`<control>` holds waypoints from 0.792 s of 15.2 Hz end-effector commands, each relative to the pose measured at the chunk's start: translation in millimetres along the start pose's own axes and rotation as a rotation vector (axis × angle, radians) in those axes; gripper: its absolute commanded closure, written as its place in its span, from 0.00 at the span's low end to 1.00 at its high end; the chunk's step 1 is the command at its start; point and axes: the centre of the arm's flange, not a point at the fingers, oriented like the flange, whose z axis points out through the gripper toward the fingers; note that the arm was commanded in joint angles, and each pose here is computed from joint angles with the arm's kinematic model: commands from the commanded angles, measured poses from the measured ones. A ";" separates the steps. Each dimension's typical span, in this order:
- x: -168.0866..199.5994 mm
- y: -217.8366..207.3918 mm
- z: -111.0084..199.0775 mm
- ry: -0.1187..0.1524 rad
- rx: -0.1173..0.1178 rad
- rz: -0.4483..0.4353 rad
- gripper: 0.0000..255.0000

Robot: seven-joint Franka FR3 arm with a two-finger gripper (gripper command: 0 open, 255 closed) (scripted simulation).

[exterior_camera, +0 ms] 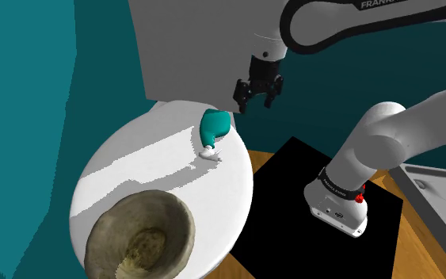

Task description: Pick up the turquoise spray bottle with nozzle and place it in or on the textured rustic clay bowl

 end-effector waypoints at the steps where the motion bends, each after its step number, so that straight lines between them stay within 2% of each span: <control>1: -1.7 -22.2 13.0 0.012 0.012 0.057 0.00; 10: 10.5 -123.5 60.4 0.065 0.057 0.294 0.00; 12: 12.7 -130.4 68.6 0.068 0.060 0.310 0.00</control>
